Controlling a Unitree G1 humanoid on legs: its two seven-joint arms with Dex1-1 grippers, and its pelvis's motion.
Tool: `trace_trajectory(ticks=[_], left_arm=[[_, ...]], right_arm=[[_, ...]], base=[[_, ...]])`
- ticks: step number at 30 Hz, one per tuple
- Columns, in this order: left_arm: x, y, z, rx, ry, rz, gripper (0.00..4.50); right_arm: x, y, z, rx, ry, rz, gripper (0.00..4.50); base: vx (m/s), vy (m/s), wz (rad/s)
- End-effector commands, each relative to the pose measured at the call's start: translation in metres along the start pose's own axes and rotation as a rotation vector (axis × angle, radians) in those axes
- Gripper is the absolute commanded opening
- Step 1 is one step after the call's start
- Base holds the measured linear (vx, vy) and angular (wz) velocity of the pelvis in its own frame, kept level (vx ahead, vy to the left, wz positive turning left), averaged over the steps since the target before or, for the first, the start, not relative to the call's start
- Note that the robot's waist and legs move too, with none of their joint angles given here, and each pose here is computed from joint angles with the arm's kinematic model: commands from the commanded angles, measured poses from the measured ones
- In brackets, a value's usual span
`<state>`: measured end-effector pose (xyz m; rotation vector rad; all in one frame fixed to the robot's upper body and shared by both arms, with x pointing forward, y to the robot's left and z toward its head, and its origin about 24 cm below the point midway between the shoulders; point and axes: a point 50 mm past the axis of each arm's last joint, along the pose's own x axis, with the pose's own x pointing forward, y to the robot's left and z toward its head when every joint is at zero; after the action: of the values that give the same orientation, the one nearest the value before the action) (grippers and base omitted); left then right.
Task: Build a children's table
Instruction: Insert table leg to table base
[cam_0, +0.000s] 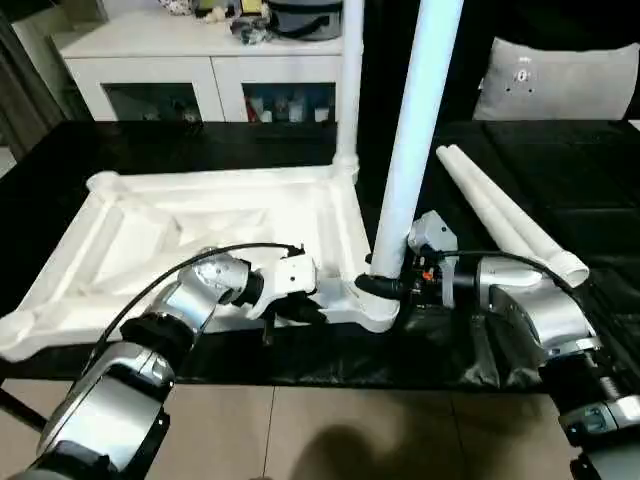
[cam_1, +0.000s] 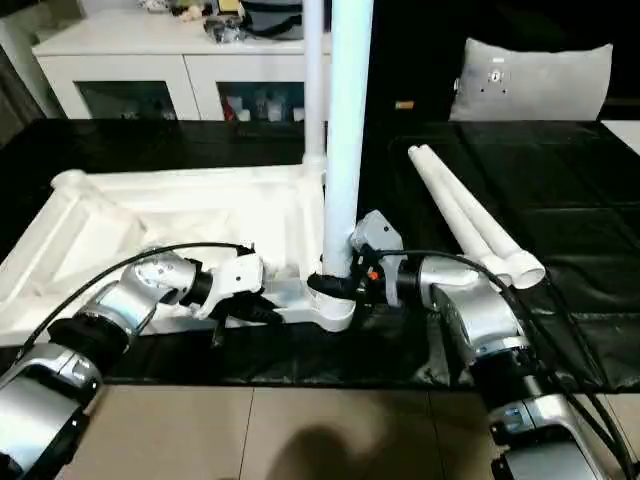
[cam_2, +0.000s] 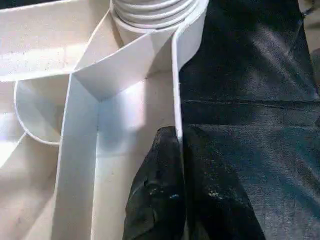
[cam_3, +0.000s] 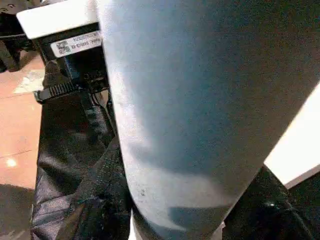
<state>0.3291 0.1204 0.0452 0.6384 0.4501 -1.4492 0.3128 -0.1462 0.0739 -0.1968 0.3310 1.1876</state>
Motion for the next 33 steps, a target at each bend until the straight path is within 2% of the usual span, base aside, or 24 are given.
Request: trace_trajectory(ticks=[1, 7, 8, 10, 13, 14, 15, 16, 18, 19, 22, 26, 33], left_arm=[[-0.009, 0.003, -0.010, -0.009, 0.080, 0.023, 0.00], [-0.006, 0.000, -0.013, -0.116, 0.037, 0.056, 0.00], [-0.003, -0.002, -0.013, -0.180, 0.020, 0.097, 0.00], [0.000, -0.004, -0.011, -0.215, 0.001, 0.124, 0.00], [0.016, -0.011, 0.003, -0.332, -0.068, 0.206, 0.00], [0.024, -0.013, 0.010, -0.360, -0.090, 0.230, 0.00], [0.024, -0.013, 0.010, -0.360, -0.090, 0.230, 0.00], [0.036, -0.015, 0.023, -0.394, -0.111, 0.272, 0.00], [0.043, -0.016, 0.032, -0.395, -0.109, 0.300, 0.00], [0.049, -0.017, 0.039, -0.355, -0.102, 0.296, 0.00], [0.050, -0.018, 0.044, -0.315, -0.093, 0.282, 0.00], [0.044, -0.019, 0.041, -0.305, -0.067, 0.305, 0.00], [0.035, -0.018, 0.033, -0.313, -0.029, 0.362, 0.00]], right_arm=[[-0.001, 0.009, -0.043, 0.122, 0.176, 0.026, 1.88], [0.004, 0.009, -0.041, 0.185, 0.102, -0.063, 1.88], [0.007, 0.007, -0.041, 0.211, 0.092, -0.177, 1.88], [0.009, 0.005, -0.041, 0.224, 0.093, -0.244, 1.88], [0.015, -0.002, -0.044, 0.256, 0.120, -0.448, 1.88], [0.018, -0.005, -0.045, 0.283, 0.120, -0.504, 1.88], [0.018, -0.005, -0.045, 0.283, 0.120, -0.504, 1.88], [0.022, -0.008, -0.046, 0.317, 0.127, -0.582, 1.88], [0.025, -0.010, -0.046, 0.335, 0.135, -0.629, 1.88], [0.028, -0.012, -0.047, 0.360, 0.132, -0.656, 1.88], [0.031, -0.013, -0.047, 0.398, 0.131, -0.671, 1.88], [0.034, -0.013, -0.047, 0.417, 0.130, -0.676, 1.88], [0.036, -0.016, -0.045, 0.385, 0.131, -0.680, 1.88]], base=[[0.000, 0.000, 0.00], [0.000, 0.000, 0.00], [0.000, 0.000, 0.00], [0.000, 0.000, 0.00], [0.000, 0.000, 0.00], [0.000, 0.000, 0.00], [0.000, 0.000, 0.00], [0.000, 0.000, 0.00], [0.000, 0.000, 0.00], [0.000, 0.000, 0.00], [0.000, 0.000, 0.00], [0.000, 0.000, 0.00], [0.027, -0.055, -0.09]])
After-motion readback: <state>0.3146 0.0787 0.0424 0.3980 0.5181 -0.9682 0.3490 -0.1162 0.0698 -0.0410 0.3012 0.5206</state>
